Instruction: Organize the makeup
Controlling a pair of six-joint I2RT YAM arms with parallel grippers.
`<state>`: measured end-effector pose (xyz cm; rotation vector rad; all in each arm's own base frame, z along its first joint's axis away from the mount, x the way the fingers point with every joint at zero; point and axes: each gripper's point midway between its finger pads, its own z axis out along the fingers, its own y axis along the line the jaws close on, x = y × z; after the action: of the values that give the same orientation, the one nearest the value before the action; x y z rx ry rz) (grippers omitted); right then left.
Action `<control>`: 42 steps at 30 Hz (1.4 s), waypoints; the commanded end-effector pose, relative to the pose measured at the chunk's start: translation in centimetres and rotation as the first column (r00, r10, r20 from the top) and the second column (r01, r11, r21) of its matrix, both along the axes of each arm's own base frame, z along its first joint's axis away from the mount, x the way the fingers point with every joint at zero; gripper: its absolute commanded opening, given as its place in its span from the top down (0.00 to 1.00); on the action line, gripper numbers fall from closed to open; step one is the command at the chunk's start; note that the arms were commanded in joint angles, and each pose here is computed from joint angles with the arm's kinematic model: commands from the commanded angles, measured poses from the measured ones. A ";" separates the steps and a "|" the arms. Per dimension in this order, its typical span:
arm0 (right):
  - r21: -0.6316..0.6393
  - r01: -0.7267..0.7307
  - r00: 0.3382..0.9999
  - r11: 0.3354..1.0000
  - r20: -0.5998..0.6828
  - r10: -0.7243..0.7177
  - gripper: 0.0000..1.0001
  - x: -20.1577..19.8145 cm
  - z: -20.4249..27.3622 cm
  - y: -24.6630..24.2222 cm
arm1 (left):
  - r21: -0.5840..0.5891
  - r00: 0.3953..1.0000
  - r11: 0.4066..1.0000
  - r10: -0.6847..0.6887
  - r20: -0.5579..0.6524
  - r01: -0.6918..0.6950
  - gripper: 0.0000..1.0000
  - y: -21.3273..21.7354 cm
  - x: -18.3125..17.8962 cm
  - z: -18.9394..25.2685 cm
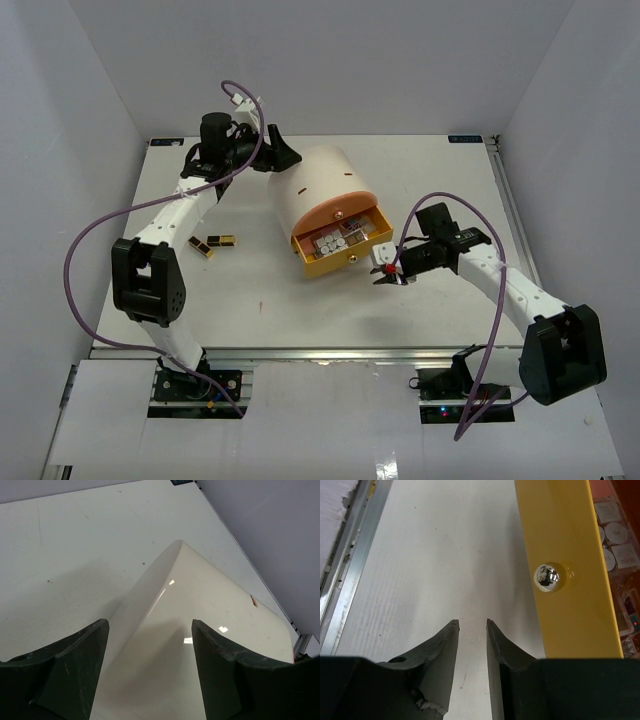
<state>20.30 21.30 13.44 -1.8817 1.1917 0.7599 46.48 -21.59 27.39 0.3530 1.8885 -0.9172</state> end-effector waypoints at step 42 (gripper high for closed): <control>0.106 0.492 0.867 0.864 -0.146 -0.476 0.35 6.4 5.1 5.7 | -0.036 0.985 0.992 0.123 0.122 -0.120 0.04 1.6 0.7 2.6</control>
<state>28.62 27.53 17.40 -1.3662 1.5822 0.6116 46.71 -21.94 25.84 0.3897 1.8441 -0.9683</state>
